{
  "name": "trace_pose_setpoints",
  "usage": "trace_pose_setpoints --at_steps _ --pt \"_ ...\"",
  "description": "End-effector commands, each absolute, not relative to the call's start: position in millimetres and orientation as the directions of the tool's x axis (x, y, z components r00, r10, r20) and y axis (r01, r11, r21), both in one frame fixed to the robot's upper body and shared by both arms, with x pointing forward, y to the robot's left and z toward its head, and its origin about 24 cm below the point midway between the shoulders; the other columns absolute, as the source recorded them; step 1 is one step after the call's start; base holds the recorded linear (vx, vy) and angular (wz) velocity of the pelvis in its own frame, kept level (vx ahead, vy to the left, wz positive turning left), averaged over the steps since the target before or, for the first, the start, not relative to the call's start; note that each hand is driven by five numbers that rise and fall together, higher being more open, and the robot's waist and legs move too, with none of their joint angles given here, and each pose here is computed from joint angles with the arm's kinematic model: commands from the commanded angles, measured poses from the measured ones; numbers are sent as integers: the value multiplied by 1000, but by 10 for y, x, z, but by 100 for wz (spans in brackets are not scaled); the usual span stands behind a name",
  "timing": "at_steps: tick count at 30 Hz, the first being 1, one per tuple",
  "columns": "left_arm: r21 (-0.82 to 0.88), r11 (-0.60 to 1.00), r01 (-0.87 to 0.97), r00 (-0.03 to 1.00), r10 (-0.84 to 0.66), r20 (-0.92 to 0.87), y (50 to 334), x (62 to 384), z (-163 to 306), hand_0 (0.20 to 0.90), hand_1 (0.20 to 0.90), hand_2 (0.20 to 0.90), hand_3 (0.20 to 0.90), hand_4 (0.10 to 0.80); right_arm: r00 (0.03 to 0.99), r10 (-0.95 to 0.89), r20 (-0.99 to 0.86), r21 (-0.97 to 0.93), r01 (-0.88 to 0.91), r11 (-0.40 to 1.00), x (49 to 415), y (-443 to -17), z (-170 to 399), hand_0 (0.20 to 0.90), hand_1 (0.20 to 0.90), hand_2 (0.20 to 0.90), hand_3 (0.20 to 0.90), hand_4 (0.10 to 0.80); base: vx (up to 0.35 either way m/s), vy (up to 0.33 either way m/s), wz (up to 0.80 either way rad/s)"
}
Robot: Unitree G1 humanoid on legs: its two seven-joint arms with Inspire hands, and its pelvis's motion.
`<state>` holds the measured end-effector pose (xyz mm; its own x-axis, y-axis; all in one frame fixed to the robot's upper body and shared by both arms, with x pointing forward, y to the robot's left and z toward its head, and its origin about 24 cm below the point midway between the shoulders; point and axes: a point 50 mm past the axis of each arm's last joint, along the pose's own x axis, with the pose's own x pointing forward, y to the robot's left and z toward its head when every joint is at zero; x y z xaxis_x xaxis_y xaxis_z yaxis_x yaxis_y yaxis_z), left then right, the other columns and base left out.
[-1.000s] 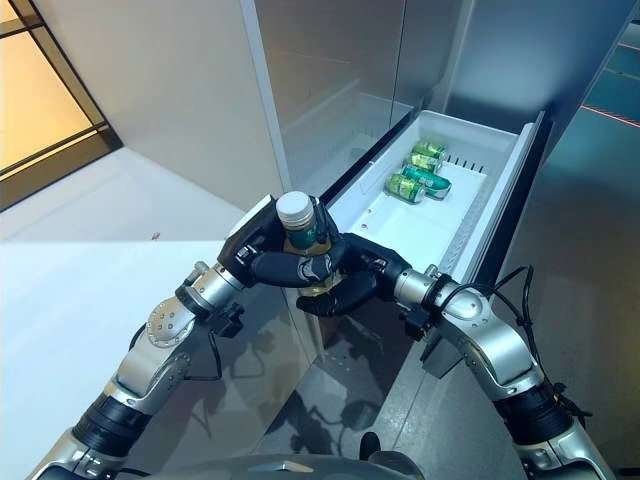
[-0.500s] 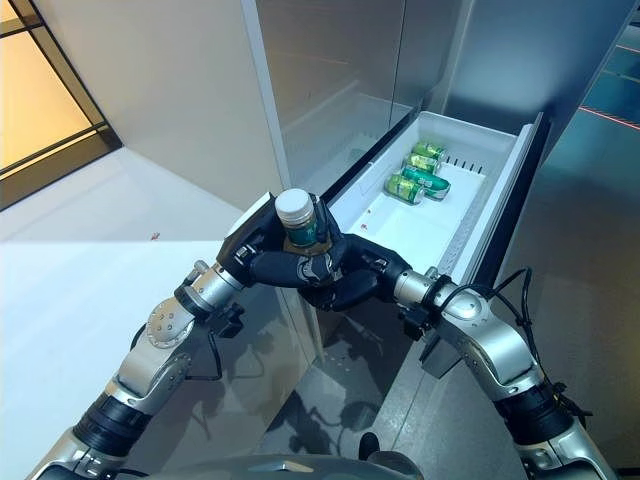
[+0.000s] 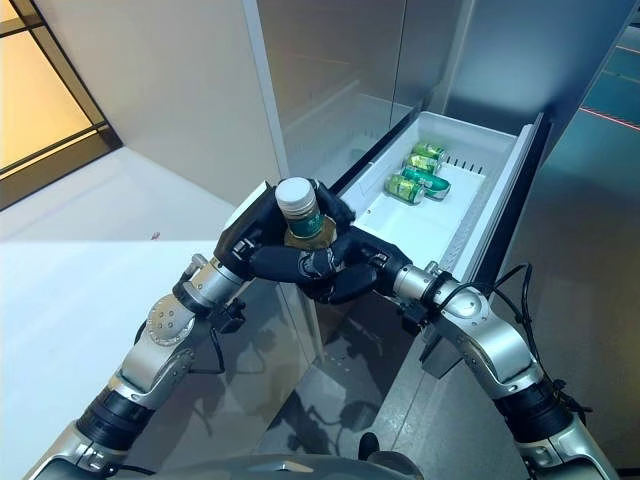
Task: Put drinks into fridge and close the fridge
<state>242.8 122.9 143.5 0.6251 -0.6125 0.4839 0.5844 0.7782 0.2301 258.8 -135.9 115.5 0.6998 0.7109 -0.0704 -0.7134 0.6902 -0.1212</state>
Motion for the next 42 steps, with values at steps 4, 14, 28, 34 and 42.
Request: trace_pose_setpoints --at_steps 4,14,28,34,42 --pt "313 827 466 154 -424 893 1139 2181 2338 900 900 900 900 800 823 438 361 -403 -286 869 2858 -1563 1969 300 300 300 200 100 0 0 0" --pt "207 849 487 271 -372 888 1151 2316 2337 900 900 900 900 800 800 165 577 -476 165 864 2929 -1899 2309 300 300 300 200 100 0 0 0" --pt "-146 510 848 503 -686 525 925 2548 1528 900 900 900 900 800 732 -237 639 -317 531 786 3224 -2653 2597 300 300 300 200 100 7 2 3" --pt "-441 329 835 488 -814 316 850 2367 931 900 900 900 900 800 768 -333 547 -328 563 759 3375 -3028 2665 300 300 300 200 100 36 0 14" --pt "-562 391 729 443 -895 -47 991 2008 103 900 900 900 900 800 826 -457 330 -485 564 668 3530 -3485 2535 300 300 300 200 100 9 6 18"
